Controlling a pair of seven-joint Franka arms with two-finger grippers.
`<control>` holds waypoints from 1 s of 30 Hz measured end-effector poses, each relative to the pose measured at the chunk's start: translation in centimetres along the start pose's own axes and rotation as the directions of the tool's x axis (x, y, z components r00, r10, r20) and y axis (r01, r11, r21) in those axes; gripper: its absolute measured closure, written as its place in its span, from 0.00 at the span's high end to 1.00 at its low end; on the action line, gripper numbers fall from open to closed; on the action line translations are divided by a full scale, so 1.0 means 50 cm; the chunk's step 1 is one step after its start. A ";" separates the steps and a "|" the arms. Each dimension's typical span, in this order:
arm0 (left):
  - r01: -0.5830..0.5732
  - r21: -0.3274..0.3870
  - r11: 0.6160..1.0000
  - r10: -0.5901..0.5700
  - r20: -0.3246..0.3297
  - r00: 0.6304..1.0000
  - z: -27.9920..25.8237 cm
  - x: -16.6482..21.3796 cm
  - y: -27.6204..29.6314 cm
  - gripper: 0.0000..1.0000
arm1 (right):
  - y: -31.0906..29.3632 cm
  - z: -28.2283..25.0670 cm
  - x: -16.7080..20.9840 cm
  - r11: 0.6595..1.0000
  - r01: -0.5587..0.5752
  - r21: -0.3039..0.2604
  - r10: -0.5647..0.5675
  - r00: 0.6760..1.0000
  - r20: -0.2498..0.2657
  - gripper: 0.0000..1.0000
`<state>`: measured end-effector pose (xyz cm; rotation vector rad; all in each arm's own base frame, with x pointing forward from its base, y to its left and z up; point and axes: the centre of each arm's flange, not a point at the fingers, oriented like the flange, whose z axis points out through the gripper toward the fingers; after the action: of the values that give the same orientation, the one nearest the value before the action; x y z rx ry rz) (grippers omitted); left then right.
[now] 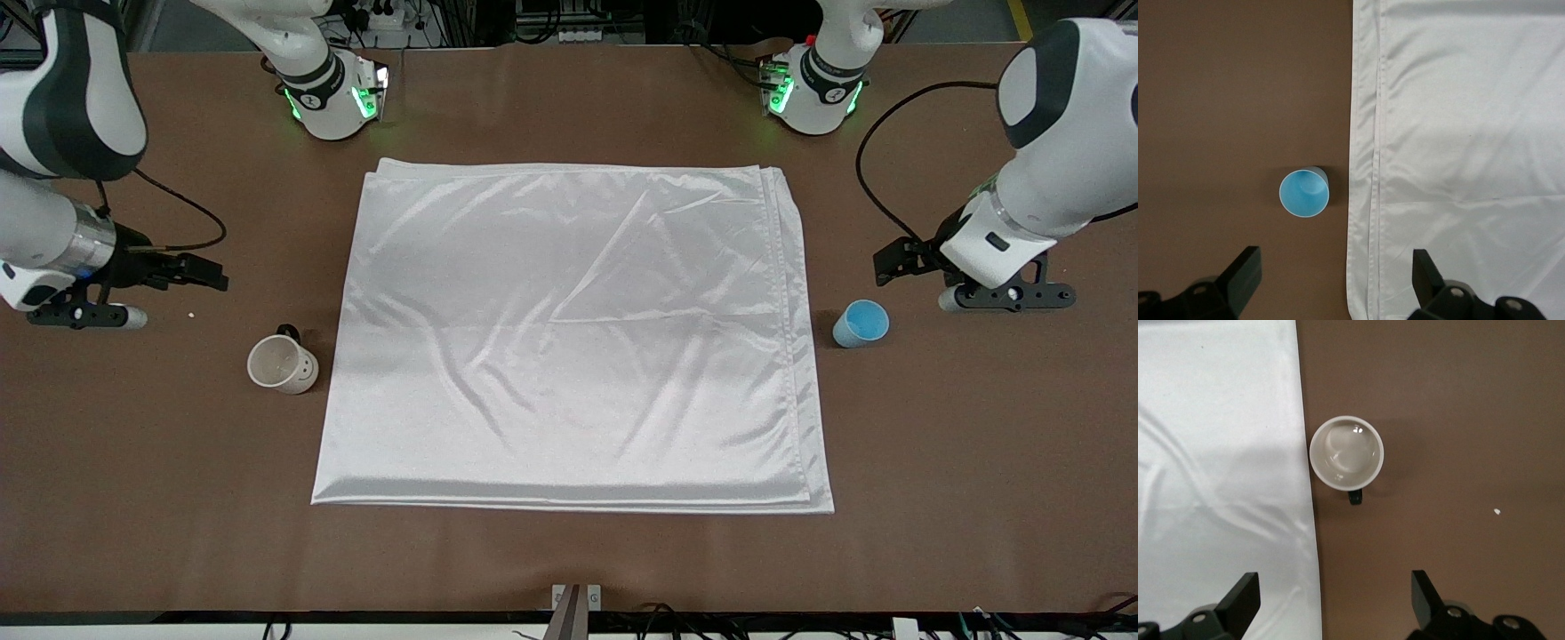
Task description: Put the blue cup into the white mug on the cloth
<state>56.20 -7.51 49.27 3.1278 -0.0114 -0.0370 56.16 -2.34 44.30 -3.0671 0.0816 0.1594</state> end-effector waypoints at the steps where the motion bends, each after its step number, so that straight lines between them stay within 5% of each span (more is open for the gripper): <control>1: 0.000 0.000 1.000 0.000 -0.002 1.000 0.012 -0.001 0.000 1.00 | 0.001 0.020 0.002 1.000 0.003 -0.001 -0.003 1.000 -0.011 1.00; 14: 0.005 -0.004 1.000 -0.006 -0.045 0.999 0.193 -0.027 -0.014 1.00 | -0.023 0.189 0.035 0.999 0.041 -0.011 -0.041 0.999 -0.010 0.98; 30: -0.015 -0.002 1.000 0.015 -0.011 1.000 0.352 -0.016 -0.024 0.99 | -0.005 0.328 0.012 0.999 0.032 -0.018 -0.032 0.999 -0.040 0.92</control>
<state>55.01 -6.54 31.66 3.1251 -0.0348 -0.0192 55.10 -0.96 27.96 -3.0874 0.0335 0.0966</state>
